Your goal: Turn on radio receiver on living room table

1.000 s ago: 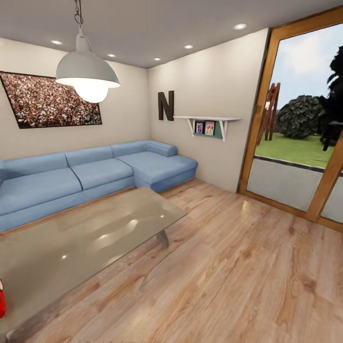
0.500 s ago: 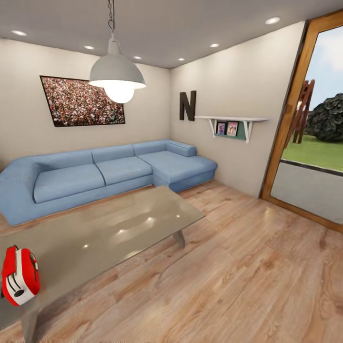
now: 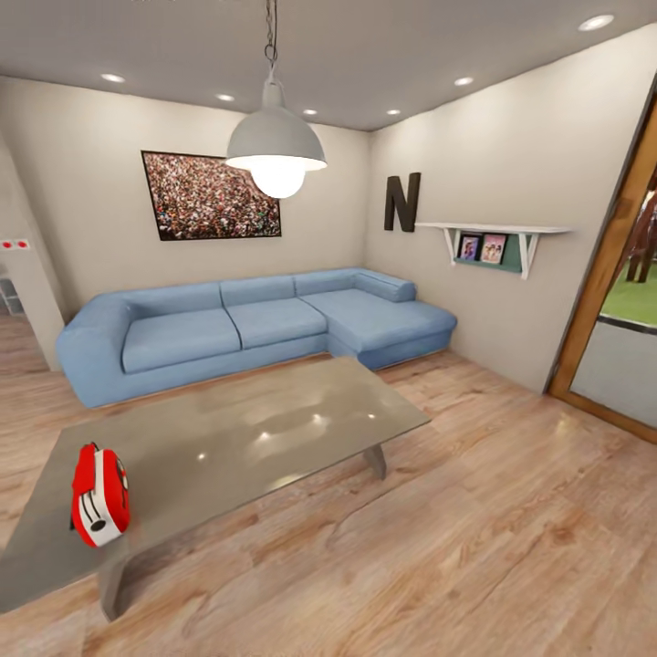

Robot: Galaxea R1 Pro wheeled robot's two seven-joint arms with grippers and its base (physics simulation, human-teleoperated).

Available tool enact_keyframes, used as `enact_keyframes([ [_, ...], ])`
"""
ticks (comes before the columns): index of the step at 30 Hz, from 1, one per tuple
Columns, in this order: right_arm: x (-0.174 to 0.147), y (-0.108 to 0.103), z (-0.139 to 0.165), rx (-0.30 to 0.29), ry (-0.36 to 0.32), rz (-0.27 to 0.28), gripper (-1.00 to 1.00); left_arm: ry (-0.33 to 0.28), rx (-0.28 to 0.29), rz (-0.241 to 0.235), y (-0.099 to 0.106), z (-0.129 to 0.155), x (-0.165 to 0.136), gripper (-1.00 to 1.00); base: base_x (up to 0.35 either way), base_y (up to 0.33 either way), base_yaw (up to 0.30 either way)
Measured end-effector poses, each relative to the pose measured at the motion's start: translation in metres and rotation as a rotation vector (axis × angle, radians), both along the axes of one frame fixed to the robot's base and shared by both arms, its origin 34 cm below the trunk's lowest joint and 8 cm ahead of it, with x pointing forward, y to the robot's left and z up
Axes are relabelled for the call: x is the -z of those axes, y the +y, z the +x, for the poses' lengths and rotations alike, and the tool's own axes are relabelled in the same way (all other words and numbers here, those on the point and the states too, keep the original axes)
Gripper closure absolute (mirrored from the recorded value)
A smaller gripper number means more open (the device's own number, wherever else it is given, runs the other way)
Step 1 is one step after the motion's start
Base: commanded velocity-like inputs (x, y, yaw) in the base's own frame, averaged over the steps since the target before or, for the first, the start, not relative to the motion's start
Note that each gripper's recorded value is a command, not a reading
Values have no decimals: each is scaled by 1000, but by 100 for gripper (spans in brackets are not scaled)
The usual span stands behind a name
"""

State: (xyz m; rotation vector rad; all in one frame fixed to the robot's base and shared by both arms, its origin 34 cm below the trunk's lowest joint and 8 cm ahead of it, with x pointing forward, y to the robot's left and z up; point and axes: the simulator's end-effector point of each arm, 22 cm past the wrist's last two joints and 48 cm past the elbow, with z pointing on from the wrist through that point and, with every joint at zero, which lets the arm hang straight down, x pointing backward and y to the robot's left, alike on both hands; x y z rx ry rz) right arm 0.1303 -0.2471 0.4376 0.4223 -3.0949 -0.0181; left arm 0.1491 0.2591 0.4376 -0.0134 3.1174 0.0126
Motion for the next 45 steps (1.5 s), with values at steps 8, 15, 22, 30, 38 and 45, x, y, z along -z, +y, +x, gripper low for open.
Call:
enact_keyframes([
  [8, 0, 4, 0, 0, -1, 5, -100, 0, 0, 0, 0, 0, 0, -100, 0, 0, 279],
  [15, 0, 9, 0, -1, -2, 10, -100, 0, 0, -1, 0, 0, 0, -100, 0, 0, 279],
  [22, 0, 9, 1, -1, -2, 10, -100, 0, 0, -1, -1, 0, 0, -100, 0, 0, 279],
  [30, 0, 9, 1, -4, -4, 10, -100, 0, 0, -1, -1, 0, 0, -100, 0, 0, 279],
  [38, 0, 10, 1, -4, -4, 11, -100, 0, 0, -1, -1, 0, 0, -100, 0, 0, 279],
  [45, 0, 10, 1, -5, -4, 12, -100, 0, -1, -1, -1, 0, 0, -100, 0, 0, 279],
])
